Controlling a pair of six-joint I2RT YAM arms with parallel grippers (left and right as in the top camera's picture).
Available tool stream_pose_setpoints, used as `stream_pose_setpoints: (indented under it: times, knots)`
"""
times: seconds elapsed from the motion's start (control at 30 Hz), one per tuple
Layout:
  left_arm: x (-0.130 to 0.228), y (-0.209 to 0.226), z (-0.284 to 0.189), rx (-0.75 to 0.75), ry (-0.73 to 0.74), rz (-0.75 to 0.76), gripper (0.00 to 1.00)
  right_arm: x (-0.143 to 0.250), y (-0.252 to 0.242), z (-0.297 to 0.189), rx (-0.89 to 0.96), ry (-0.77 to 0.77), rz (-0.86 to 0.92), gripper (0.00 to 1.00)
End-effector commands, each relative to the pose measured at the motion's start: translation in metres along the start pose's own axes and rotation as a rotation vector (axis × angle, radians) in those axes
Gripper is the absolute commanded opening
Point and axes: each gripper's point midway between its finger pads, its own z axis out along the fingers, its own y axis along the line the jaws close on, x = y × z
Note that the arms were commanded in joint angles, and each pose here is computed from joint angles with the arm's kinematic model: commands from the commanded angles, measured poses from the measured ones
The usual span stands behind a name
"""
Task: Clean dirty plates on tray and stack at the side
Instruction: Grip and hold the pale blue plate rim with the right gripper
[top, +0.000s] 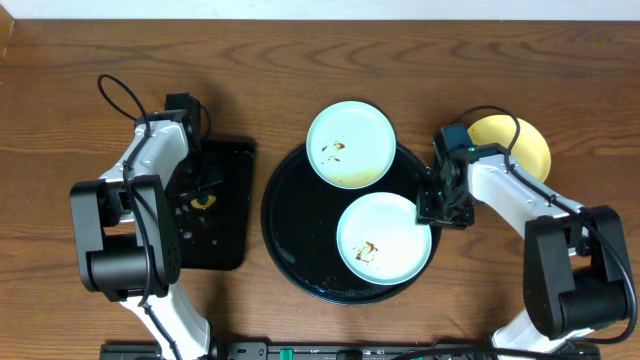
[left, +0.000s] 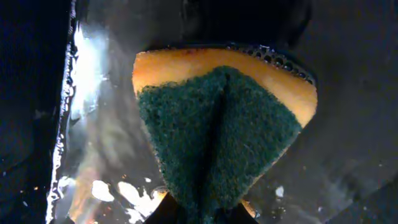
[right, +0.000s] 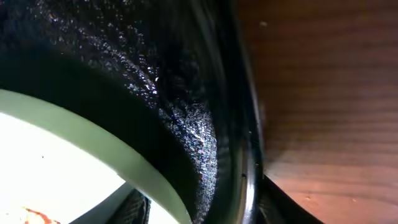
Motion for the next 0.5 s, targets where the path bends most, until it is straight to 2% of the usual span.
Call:
stream_pose_setpoints:
  times: [0.0,0.1,0.2,0.47]
  knots:
    - [0.007,0.003,0.005,-0.010,0.029,-0.002,0.12,0.010,0.005,0.023,-0.017,0.065,-0.020,0.43]
    - [0.007,0.003,0.005,-0.010,0.029,-0.002,0.12,0.009,0.005,0.018,-0.013,0.051,-0.021,0.44]
    - [0.007,0.003,0.005,-0.010,0.029,-0.002,0.12,0.008,0.000,0.010,0.022,0.029,-0.005,0.52]
    - [0.007,0.003,0.005,-0.010,0.029,-0.002,0.13,0.008,-0.022,-0.035,0.155,-0.065,-0.003,0.59]
